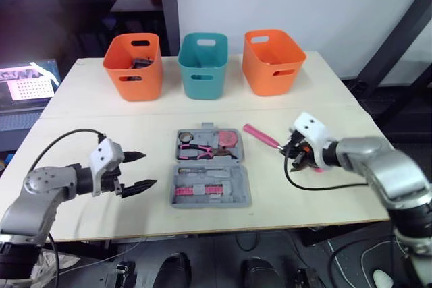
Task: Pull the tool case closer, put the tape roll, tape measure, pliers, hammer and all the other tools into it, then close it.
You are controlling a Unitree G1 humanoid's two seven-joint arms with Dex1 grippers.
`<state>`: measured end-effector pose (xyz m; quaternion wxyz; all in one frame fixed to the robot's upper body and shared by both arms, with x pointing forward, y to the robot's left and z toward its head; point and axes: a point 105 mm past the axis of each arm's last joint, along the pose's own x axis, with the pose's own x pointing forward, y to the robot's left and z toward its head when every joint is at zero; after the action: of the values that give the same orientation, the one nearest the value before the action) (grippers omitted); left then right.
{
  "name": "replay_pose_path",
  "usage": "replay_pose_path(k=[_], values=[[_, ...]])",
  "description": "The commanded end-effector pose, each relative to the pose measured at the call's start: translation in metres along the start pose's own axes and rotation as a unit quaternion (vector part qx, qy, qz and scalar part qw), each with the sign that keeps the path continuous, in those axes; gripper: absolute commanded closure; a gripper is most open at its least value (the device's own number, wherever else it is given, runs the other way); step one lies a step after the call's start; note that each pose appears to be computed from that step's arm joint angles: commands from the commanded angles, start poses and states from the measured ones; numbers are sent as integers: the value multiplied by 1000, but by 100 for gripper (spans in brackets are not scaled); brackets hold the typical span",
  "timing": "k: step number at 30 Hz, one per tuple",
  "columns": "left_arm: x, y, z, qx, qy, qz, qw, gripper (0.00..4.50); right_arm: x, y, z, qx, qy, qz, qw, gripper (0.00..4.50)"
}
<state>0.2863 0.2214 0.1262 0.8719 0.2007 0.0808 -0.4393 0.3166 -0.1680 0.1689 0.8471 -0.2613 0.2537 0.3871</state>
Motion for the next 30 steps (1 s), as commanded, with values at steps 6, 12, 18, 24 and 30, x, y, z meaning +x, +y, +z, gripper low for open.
replay_pose_path(k=[6,12,18,24,30], values=[[-36,7,3,-34,-15,3,999,0,8,50,46,-124,36,158,979,444],[-50,0,-8,-61,-24,22,998,0,52,76,63,-149,62,171,972,444],[-58,-4,-12,-73,-26,33,996,0,73,80,58,-172,102,154,968,444],[-57,-2,-11,-79,-33,35,996,0,85,82,58,-172,115,161,965,444],[-57,-9,-11,-87,-34,26,995,0,99,81,52,-172,124,160,964,444]])
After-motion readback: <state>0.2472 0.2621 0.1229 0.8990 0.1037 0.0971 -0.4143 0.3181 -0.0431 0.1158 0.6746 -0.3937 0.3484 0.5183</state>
